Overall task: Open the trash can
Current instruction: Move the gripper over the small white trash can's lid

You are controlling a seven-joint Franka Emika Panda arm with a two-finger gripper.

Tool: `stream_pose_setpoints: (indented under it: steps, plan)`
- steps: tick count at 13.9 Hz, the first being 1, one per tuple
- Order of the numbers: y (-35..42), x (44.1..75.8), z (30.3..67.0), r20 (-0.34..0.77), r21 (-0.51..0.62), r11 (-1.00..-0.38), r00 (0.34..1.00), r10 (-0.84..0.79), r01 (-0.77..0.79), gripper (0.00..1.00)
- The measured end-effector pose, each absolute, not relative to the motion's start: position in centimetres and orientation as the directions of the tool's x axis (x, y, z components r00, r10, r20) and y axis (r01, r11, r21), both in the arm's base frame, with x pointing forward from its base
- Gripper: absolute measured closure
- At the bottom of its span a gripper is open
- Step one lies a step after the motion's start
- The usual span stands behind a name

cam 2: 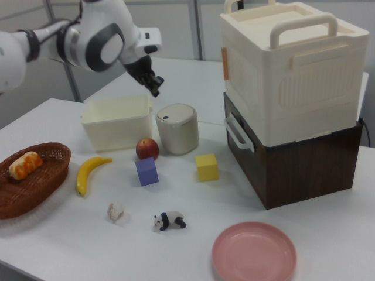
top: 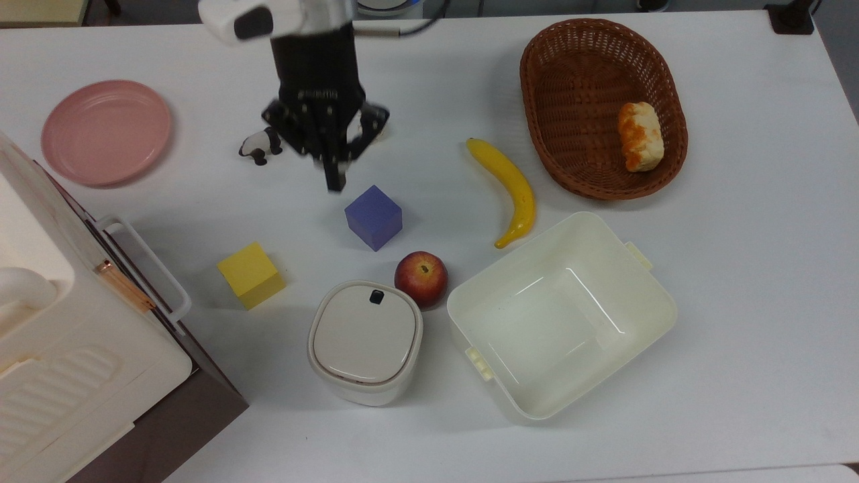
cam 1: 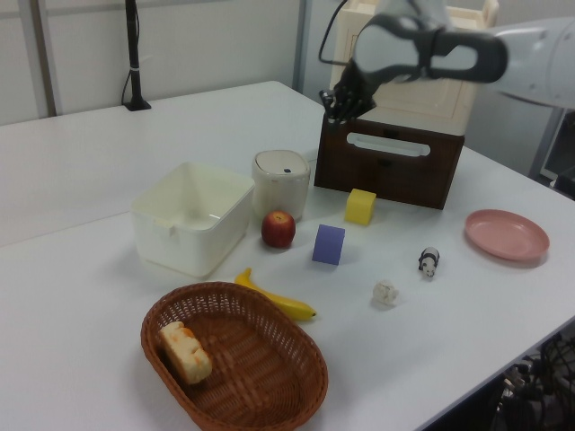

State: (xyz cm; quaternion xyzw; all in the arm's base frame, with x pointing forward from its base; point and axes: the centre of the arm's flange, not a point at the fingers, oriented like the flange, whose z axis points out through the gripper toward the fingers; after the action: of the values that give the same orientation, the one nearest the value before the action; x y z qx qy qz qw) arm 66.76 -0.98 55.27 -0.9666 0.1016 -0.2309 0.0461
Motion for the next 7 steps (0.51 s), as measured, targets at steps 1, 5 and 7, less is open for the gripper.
stream_pose_setpoints:
  steps: [1,5,7]
  plan:
    - [-1.0,67.9,54.4,0.465,-0.137,-0.975,0.858,-0.219,-0.175,0.99]
    - [-0.8,71.9,50.9,0.517,-0.133,-0.976,0.828,-0.217,-0.172,0.99]
    - [-0.6,72.8,49.7,0.513,-0.131,-0.977,0.831,-0.213,-0.170,0.99]
